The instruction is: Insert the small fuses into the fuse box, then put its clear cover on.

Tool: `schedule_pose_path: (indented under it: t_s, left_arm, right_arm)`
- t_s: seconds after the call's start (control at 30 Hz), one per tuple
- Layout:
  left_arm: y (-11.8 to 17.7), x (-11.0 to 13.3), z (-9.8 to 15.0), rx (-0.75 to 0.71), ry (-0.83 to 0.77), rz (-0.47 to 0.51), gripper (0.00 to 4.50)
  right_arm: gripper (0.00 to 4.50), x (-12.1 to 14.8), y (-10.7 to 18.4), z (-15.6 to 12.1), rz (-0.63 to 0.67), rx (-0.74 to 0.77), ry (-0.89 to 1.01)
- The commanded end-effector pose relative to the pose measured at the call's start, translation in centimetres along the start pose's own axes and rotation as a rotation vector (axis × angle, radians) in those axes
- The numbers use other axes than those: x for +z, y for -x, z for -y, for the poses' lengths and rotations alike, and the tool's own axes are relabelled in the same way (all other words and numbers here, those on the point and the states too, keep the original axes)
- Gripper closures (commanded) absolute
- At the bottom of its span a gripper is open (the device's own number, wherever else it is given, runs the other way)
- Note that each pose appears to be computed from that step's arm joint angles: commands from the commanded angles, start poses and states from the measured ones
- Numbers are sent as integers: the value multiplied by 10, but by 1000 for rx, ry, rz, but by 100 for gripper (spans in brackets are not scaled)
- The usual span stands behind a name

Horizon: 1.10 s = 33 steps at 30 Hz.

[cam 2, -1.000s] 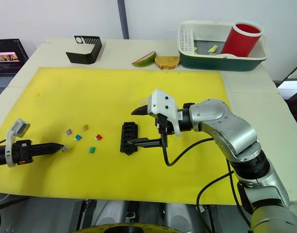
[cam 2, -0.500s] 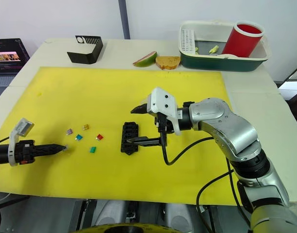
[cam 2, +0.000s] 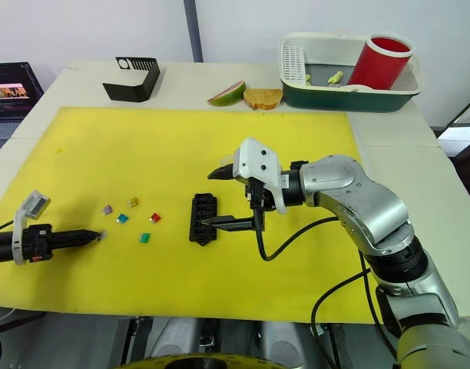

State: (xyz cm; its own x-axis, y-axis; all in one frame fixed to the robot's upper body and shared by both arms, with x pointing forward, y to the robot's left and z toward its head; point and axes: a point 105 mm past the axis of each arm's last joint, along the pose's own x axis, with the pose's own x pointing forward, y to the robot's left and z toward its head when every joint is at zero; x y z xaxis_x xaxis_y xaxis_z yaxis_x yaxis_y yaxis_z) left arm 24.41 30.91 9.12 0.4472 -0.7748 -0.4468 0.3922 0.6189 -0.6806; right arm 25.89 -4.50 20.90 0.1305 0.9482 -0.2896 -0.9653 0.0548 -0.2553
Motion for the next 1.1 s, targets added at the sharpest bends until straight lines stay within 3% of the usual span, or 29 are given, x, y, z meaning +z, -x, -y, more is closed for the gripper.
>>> schedule_pose_path:
  t_s: [0.03,0.2,0.5,0.53,0.57,1.1]
  left_arm:
    - [1,-5,-4,28,2,-17,363]
    - [-9,-7,6,-25,-57,-50,363]
    - [-9,-10,2,-6,-69,-46,363]
    - [-9,-9,2,-4,-70,-40,421]
    - [-9,-9,2,-5,-70,-38,447]
    - [-3,-1,11,-17,-98,13,447]
  right_arm:
    - [0,12,2,-3,22,5,58]
    - [0,12,1,-3,22,11,61]
    - [0,12,1,-3,21,14,63]
    - [0,12,1,-3,22,14,64]
    - [0,11,1,-3,20,15,65]
    - [0,8,0,-4,17,26,64]
